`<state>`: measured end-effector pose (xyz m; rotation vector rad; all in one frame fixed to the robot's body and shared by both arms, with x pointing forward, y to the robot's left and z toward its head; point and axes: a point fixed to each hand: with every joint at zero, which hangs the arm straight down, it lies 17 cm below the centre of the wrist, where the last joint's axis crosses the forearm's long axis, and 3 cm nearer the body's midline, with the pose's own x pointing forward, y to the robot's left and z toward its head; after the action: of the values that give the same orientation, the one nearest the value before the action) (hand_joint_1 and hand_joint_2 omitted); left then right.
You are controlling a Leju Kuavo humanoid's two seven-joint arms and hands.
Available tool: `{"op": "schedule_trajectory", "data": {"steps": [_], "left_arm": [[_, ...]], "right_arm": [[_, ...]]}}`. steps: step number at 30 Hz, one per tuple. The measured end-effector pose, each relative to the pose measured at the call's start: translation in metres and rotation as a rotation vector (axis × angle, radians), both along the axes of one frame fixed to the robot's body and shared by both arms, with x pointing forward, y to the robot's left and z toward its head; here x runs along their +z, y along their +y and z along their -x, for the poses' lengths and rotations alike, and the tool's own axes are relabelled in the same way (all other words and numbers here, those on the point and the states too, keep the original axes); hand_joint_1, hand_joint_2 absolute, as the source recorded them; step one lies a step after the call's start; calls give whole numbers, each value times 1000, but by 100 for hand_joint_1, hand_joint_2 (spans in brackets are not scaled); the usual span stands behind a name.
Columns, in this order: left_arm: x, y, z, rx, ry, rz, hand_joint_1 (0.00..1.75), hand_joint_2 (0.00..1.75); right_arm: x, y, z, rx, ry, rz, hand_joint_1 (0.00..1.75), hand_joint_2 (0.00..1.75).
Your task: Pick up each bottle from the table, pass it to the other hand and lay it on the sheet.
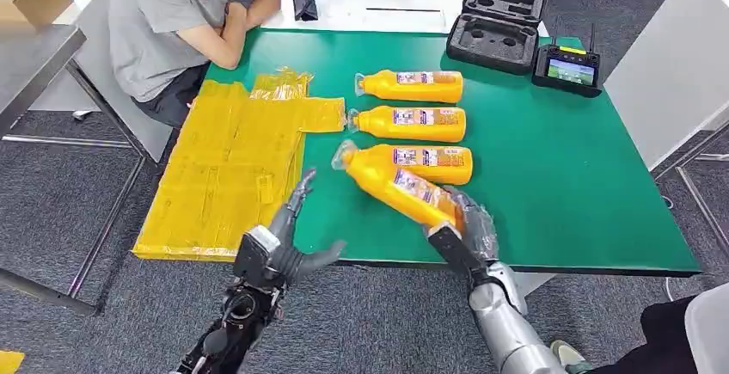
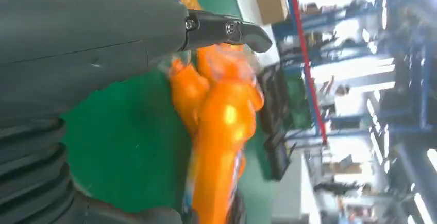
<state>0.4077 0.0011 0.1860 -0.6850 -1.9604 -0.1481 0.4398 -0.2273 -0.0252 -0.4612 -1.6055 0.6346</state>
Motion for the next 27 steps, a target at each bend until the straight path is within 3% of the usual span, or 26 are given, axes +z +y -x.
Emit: {"op": "schedule_trajectory", "data": {"steps": [9,14,21,27], "left_arm": [[-6,5,-6,36,44,32,0,175],[-32,23,-25,130,163,78,0,175],[-60,8,-23,15,297,138,0,175],[-71,3,-25,-9,343,141,0,175]], "right_arm": [[16,-15,1,-89,-81,-4,175,175],[35,-24,4,-157,-156,-44,175,175],[66,15,9,-58,-245,-82,175,175],[79,33,13,-15,-277,-108,175,175]]}}
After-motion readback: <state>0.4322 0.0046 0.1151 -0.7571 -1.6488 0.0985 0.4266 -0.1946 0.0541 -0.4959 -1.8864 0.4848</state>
